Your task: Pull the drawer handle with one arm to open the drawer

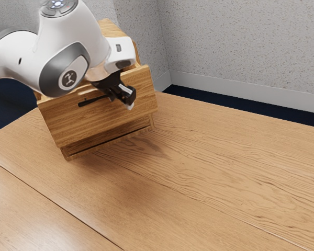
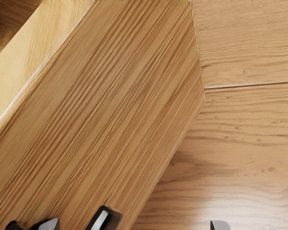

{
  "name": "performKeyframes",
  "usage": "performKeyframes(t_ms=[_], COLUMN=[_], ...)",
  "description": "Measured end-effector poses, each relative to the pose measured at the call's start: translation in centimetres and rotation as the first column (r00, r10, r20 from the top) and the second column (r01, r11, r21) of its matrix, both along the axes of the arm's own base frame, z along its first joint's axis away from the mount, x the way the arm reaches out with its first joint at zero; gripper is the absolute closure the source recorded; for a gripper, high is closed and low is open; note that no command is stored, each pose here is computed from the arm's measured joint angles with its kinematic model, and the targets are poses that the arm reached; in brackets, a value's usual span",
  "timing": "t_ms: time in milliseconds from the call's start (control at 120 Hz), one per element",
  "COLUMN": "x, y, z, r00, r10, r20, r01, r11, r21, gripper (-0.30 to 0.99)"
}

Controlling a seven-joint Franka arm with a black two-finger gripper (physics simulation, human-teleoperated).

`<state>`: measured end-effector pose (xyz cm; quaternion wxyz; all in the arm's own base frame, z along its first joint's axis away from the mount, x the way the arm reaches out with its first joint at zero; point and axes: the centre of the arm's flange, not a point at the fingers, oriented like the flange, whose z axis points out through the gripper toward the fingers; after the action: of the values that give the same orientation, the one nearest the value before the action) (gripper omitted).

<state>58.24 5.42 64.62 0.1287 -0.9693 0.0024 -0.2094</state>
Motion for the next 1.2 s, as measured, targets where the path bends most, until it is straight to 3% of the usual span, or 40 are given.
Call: performKeyframes(t_ms=[108,308,342,400,425,467,483,525,558,617,675,750,800,892,983,1200], x=[0.1,0.1,0.1,0.1,0.0,-0.2,-0.2,-0.8,-1.9,-5.7,-11.8,-18.5,-17.8,-10.2,-6.4,-8.4], y=[-0.7,-2.7,-3.7,-6.7,-8.1,-10.6,-11.4,-15.3,-20.3,-30.7,-40.4,-47.2,-46.0,-35.7,-27.5,-30.1], z=[0.0,0.0,0.0,0.1,0.1,0.0,0.0,0.0,0.1,0.4,1.9,3.4,4.1,4.2,3.9,2.5], r00=[0.999,0.993,0.992,0.994,0.995,0.997,0.997,0.999,0.997,0.971,0.908,0.834,0.874,0.986,0.996,0.96], r10=[0.033,0.114,0.119,0.101,0.091,0.069,0.06,0.009,-0.063,-0.233,-0.408,-0.536,-0.47,-0.156,0.095,0.243], r20=[0.013,0.035,0.036,0.042,0.044,0.04,0.04,0.043,0.046,0.057,0.095,0.132,0.123,0.062,-0.003,-0.136], r01=[-0.032,-0.11,-0.114,-0.094,-0.083,-0.061,-0.052,-0.001,0.071,0.239,0.418,0.551,0.486,0.168,-0.09,-0.277], r11=[0.999,0.989,0.986,0.985,0.985,0.982,0.982,0.983,0.981,0.954,0.896,0.823,0.849,0.938,0.936,0.879], r21=[-0.023,-0.103,-0.125,-0.144,-0.152,-0.177,-0.182,-0.185,-0.183,-0.178,-0.149,-0.137,-0.21,-0.305,-0.342,-0.388], gripper=[0.36,0.41,0.35,0.4,0.21,0.1,0.16,0.36,0.44,0.37,0.29,0.2,0.16,0.1,0.06,0.02])
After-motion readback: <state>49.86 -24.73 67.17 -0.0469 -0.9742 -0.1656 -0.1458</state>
